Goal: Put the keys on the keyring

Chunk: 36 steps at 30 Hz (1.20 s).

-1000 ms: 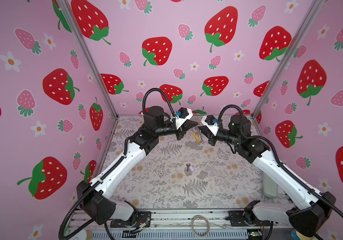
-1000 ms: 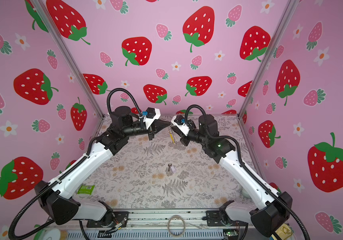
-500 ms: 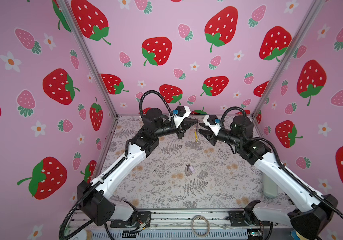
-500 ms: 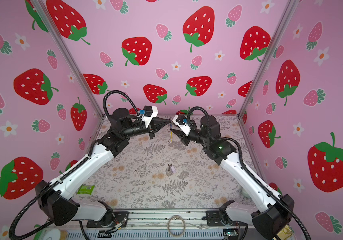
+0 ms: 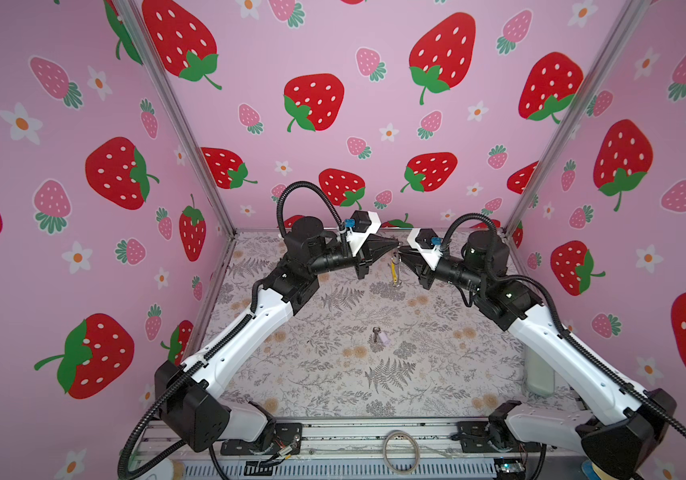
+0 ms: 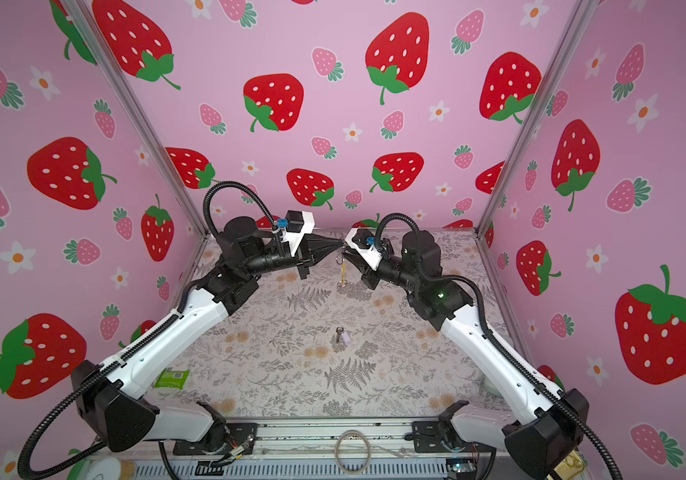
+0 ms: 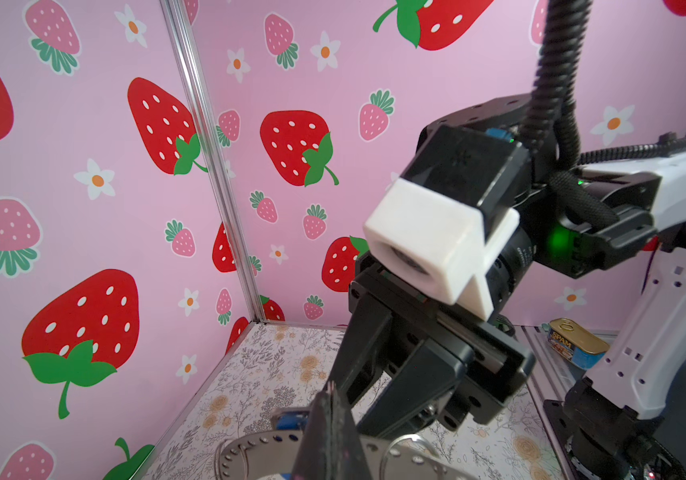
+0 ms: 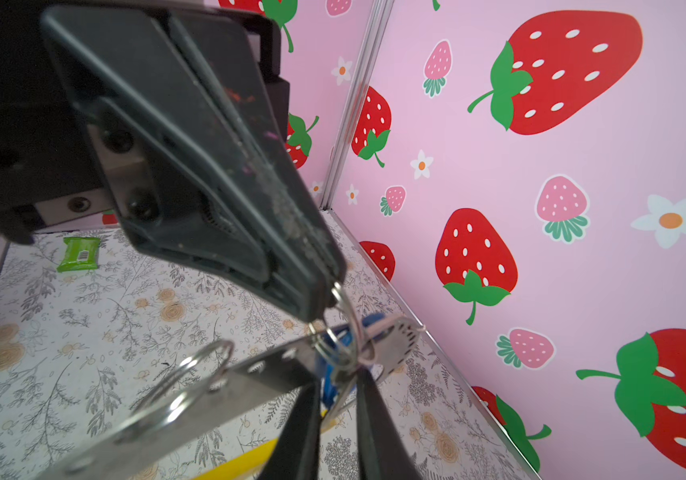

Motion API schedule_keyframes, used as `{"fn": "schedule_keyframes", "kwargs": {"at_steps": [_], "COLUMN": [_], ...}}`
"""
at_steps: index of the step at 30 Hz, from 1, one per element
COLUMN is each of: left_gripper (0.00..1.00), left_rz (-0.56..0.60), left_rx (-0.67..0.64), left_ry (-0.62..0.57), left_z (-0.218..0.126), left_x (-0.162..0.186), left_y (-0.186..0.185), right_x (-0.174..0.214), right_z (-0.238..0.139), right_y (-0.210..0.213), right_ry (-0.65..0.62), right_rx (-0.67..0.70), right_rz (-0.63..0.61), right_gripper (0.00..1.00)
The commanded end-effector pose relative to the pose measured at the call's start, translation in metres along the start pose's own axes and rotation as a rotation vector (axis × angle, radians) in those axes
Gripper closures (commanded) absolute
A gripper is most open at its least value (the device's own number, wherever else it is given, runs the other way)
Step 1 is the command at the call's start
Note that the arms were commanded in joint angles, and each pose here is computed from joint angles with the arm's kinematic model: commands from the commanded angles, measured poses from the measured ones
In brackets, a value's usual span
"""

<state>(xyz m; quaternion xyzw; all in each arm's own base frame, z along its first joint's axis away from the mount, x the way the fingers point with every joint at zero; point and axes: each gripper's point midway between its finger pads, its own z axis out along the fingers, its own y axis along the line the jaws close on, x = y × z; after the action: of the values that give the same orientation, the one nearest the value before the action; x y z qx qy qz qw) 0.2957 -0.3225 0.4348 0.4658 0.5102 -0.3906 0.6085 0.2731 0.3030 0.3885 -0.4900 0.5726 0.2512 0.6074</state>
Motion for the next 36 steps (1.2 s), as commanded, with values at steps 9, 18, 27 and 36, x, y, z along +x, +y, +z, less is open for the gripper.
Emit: {"fn": "schedule_keyframes", "kwargs": {"at_steps": [9, 18, 27, 36], "left_gripper": [1.0, 1.0, 1.0, 1.0], "left_rz": [0.004, 0.0, -0.017, -0.03], "left_rx": [-0.071, -0.19, -0.296, -0.329], "left_ry": [-0.088, -0.152, -0.242, -0.317], "left_z": [-0.002, 0.001, -0.003, -0.003], "left_x": [-0.02, -0.021, -0.026, -0.032], "left_y": [0.009, 0.016, 0.026, 0.029], "right_x": [0.001, -0.003, -0.003, -0.001], "right_z": [-0.002, 0.003, 0.006, 0.008], "right_y": [0.001, 0.0, -0.005, -0.004], "right_ry": [0.015, 0.028, 0.049, 0.066], "right_rx": [0.022, 0.086, 0.159, 0.207], "right_rz": [-0.018, -0.056, -0.086, -0.118], "right_gripper": [0.98, 1.0, 1.0, 1.0]}}
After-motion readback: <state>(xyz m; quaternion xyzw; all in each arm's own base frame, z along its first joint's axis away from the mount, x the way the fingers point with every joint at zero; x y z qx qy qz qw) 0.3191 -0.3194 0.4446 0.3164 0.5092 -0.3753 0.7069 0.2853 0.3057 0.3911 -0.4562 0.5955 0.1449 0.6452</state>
